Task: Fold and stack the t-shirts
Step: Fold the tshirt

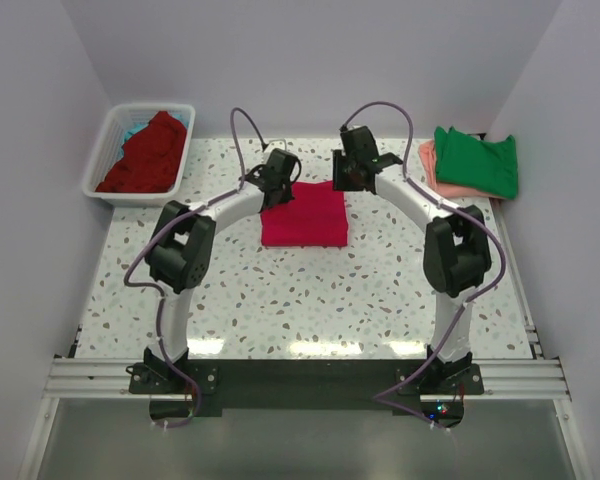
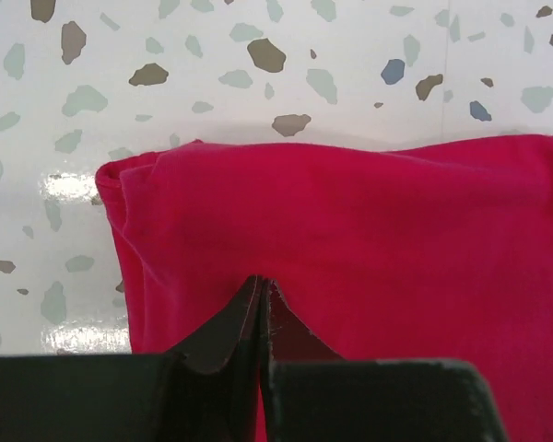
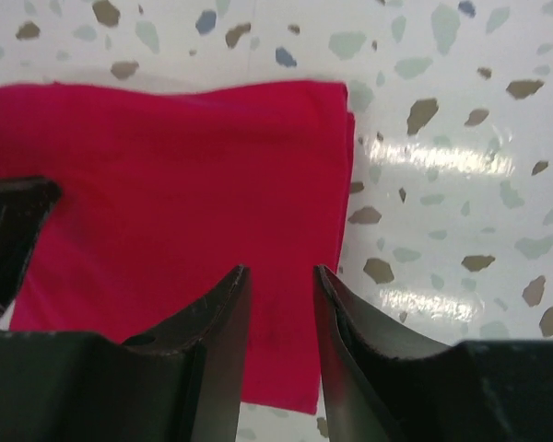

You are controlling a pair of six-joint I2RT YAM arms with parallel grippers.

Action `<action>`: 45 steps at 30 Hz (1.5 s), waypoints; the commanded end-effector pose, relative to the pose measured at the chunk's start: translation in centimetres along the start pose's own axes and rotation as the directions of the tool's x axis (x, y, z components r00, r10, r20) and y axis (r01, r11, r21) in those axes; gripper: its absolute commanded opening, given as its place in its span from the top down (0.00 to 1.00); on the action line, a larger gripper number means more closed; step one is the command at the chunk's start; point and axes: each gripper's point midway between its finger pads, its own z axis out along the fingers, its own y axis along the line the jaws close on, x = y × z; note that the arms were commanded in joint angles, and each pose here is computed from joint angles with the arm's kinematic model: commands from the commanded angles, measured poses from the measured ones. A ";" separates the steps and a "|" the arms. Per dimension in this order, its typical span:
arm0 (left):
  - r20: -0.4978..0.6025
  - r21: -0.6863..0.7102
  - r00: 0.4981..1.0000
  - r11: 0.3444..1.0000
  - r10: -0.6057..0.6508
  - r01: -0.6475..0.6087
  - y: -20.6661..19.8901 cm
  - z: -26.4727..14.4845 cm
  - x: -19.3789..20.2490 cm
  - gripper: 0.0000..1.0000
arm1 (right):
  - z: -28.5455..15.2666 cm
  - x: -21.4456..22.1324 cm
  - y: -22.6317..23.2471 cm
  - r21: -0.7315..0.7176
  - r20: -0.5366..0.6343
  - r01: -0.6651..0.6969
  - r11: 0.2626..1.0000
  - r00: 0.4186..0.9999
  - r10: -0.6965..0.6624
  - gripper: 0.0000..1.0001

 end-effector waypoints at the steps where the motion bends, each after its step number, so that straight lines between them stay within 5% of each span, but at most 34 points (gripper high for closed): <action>1: 0.075 -0.030 0.997 1.000 0.005 -0.003 0.5 0.4 -3.3 0.94 | -2.3 2.3 1.7 -0.069 -0.053 0.016 0.998 0.998 -0.020 0.63; 10: 0.094 -0.126 0.996 0.992 -0.010 0.022 2.7 1.9 -3.7 0.95 | -2.2 7.7 3.1 -0.101 -0.147 0.059 0.993 0.986 -0.074 0.64; 32: -0.079 -0.260 0.994 0.964 -0.081 0.058 10.9 5.8 1.9 0.97 | 0.7 20.3 2.2 -0.052 -0.415 0.135 0.989 0.898 -0.145 0.69; 40: -0.039 -0.152 0.995 0.985 -0.093 0.086 9.5 1.7 -0.4 0.91 | -0.8 17.3 3.2 -0.053 -0.343 0.116 0.992 0.931 -0.127 0.70; 45: -0.002 0.065 0.992 0.990 -0.126 0.126 6.2 -3.2 -2.9 0.81 | -1.8 14.6 4.0 -0.060 -0.288 0.112 0.992 0.950 -0.125 0.69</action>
